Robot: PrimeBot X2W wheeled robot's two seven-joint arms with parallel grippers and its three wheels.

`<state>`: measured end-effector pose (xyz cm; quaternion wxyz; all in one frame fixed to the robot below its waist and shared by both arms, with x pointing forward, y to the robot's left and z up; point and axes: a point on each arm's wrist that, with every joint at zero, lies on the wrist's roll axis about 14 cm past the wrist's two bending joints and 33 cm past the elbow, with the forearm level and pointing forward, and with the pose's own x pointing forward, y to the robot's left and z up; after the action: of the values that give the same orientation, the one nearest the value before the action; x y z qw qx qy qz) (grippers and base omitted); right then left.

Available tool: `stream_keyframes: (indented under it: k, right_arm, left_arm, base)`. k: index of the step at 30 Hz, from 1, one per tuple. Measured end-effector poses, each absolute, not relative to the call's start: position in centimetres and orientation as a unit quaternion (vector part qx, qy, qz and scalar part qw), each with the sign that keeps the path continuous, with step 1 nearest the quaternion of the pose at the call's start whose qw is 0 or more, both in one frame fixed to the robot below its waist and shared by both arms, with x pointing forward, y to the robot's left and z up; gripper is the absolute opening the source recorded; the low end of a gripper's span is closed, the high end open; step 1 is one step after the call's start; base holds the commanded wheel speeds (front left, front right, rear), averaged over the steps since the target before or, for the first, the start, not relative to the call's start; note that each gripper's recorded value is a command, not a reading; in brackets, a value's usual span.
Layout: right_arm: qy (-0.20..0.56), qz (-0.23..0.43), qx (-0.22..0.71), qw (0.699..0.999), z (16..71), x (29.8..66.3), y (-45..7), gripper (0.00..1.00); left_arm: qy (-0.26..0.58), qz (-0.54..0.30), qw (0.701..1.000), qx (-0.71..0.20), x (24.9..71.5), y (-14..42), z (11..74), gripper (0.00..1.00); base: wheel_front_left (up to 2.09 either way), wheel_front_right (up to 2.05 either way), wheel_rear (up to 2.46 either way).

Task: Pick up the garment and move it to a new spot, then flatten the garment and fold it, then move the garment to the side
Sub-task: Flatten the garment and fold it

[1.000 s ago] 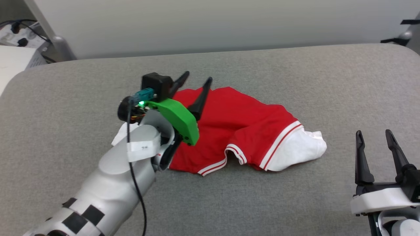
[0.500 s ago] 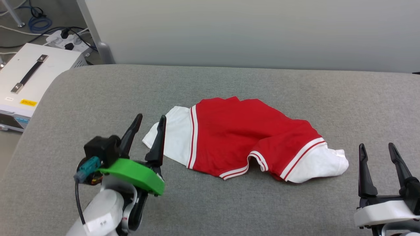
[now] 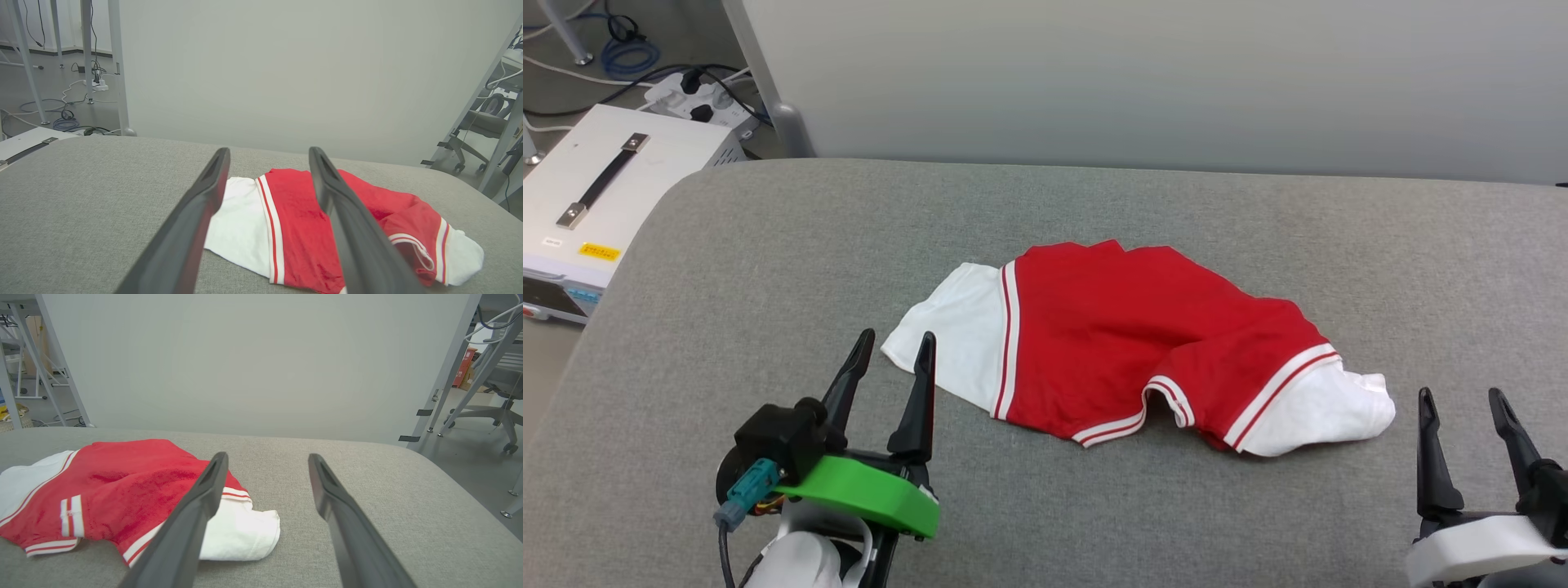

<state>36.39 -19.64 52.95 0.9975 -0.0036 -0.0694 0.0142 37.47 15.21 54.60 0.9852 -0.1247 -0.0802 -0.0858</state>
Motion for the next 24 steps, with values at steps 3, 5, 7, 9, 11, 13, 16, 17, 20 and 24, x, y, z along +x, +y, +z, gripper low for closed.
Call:
stream_keyframes:
  k: [3, 5, 7, 9, 11, 13, 16, 17, 20, 24]
  right_arm:
    - [0.003, 0.019, -0.019, 1.000, 50.4, 36.7, -19.6, 1.00]
    - [0.055, 0.024, -0.036, 0.998, 48.8, 37.0, -19.8, 1.00]
    - [0.114, 0.023, -0.034, 0.993, 47.3, 37.8, -20.2, 1.00]
    - [0.157, 0.023, -0.031, 0.987, 46.5, 38.5, -20.3, 1.00]
    - [0.215, 0.026, -0.025, 0.976, 45.4, 39.1, -20.5, 1.00]
    - [0.256, 0.023, -0.016, 0.966, 44.9, 40.0, -20.9, 1.00]
    - [0.315, 0.021, -0.019, 0.949, 43.9, 41.0, -21.4, 1.00]
    - [0.333, 0.021, -0.024, 0.942, 43.6, 41.2, -21.5, 1.00]
    - [0.365, 0.022, -0.022, 0.931, 42.8, 42.3, -21.4, 1.00]
    - [0.395, 0.030, -0.019, 0.918, 41.4, 43.4, -20.7, 1.00]
  left_arm:
    - [-0.078, -0.086, 0.985, -0.125, 37.6, 15.2, 54.4, 1.00]
    - [-0.075, -0.083, 0.986, -0.122, 37.7, 15.4, 54.0, 1.00]
    - [-0.068, -0.079, 0.987, -0.119, 37.9, 15.6, 53.4, 1.00]
    - [-0.061, -0.077, 0.988, -0.119, 38.0, 15.7, 53.0, 1.00]
    - [-0.054, -0.074, 0.988, -0.123, 38.2, 15.7, 52.4, 1.00]
    - [-0.046, -0.071, 0.988, -0.126, 38.4, 15.8, 51.7, 1.00]
    - [-0.038, -0.065, 0.989, -0.125, 38.8, 16.2, 51.1, 1.00]
    - [-0.038, -0.064, 0.989, -0.125, 39.0, 16.3, 51.0, 1.00]
    - [-0.035, -0.055, 0.990, -0.121, 39.5, 16.9, 50.7, 1.00]
    - [-0.025, -0.042, 0.992, -0.118, 39.7, 17.7, 49.8, 1.00]
  base:
    - [0.00, 0.00, 0.00]
    - [0.00, 0.00, 0.00]
    - [0.00, 0.00, 0.00]
    - [0.00, 0.00, 0.00]
    - [0.00, 0.00, 0.00]
    - [0.00, 0.00, 0.00]
    - [0.00, 0.00, 0.00]
    - [0.00, 0.00, 0.00]
    - [0.00, 0.00, 0.00]
    - [0.00, 0.00, 0.00]
